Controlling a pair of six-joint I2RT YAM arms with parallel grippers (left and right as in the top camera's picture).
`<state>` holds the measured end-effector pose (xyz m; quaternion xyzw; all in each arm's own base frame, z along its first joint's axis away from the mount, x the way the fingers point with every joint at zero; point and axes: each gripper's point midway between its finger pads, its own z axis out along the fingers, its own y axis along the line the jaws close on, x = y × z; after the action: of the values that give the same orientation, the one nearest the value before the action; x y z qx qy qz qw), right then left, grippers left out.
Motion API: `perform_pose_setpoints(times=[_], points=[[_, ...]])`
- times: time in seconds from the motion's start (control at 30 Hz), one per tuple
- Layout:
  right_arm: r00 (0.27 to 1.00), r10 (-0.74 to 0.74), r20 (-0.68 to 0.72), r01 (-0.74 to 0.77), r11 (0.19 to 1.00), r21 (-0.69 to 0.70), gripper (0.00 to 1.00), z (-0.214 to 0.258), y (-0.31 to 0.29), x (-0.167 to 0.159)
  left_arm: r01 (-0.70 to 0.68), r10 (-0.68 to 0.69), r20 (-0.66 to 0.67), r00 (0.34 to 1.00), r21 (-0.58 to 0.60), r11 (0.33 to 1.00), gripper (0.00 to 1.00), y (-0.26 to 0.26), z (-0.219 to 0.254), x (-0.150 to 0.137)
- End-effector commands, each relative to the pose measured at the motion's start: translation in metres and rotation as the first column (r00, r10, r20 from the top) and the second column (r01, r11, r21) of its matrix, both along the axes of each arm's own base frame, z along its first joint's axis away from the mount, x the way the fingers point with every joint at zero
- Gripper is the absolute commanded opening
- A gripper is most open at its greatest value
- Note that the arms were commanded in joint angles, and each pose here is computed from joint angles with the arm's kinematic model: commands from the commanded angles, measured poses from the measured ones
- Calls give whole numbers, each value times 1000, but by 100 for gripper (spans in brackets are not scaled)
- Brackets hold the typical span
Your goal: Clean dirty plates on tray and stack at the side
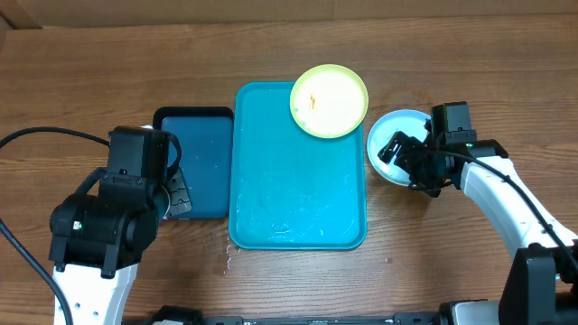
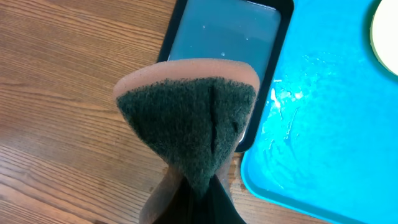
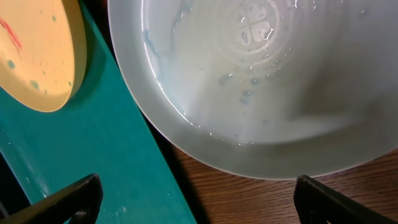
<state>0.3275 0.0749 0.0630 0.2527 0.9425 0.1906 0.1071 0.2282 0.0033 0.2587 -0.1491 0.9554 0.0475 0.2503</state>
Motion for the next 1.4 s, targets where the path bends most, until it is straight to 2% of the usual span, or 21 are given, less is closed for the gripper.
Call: perform_pose_setpoints(times=[0.0, 1.37], points=[[1000, 10, 2, -10, 1000, 5, 100, -1, 2, 0, -6, 6, -2, 1000, -10, 1000, 4, -1, -2, 1], [1000, 9, 1, -9, 1000, 5, 100, -1, 2, 0, -6, 6, 39, 999, -16, 1000, 4, -2, 3, 10]])
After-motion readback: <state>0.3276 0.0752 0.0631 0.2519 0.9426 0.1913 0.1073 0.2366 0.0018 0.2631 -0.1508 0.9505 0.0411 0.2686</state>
